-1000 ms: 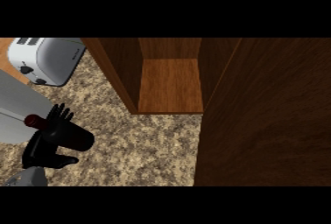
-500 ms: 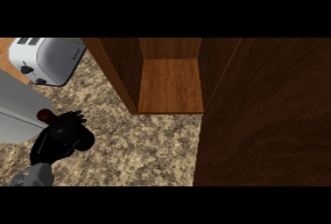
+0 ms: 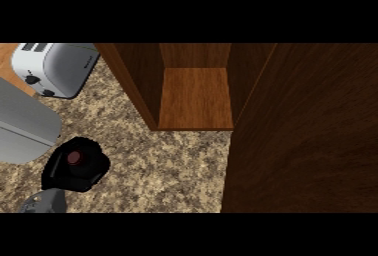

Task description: Pick up the wine, place it into the cabinet and close the cabinet

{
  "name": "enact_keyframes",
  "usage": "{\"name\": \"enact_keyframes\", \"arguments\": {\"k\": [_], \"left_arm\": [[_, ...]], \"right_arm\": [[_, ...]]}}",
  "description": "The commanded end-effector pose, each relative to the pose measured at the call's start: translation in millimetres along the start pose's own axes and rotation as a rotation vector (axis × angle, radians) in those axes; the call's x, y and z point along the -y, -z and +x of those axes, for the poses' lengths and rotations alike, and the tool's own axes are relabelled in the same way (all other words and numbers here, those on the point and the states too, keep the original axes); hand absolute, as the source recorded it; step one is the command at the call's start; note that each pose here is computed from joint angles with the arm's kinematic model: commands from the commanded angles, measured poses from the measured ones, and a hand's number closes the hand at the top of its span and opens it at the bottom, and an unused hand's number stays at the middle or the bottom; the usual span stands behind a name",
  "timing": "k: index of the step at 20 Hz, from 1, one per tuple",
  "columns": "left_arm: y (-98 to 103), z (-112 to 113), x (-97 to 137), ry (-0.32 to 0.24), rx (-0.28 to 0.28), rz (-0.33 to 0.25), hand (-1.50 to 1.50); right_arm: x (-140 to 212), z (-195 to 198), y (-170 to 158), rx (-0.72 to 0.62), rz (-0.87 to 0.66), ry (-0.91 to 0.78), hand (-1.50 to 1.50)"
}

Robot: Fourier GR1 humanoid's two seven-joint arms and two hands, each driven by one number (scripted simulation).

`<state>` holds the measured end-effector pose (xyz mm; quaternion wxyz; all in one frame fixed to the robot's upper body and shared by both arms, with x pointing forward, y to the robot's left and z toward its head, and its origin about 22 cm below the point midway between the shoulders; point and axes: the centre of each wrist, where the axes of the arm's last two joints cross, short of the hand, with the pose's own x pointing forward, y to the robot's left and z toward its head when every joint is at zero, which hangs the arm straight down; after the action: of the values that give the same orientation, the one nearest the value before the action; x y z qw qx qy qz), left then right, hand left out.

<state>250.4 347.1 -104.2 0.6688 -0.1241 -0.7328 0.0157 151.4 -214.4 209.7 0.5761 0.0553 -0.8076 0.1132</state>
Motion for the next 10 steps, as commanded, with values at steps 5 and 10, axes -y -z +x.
{"name": "enact_keyframes", "arguments": {"k": [5, 10], "left_arm": [[-25, -12, 21, 0.120, 0.086, 0.106, 1.50], [-8, 5, 36, 0.167, 0.188, 0.123, 1.50]], "right_arm": [[-7, 17, -12, 0.064, 0.027, 0.053, -1.50], [5, 18, -28, 0.043, 0.041, 0.034, -1.50]]}}
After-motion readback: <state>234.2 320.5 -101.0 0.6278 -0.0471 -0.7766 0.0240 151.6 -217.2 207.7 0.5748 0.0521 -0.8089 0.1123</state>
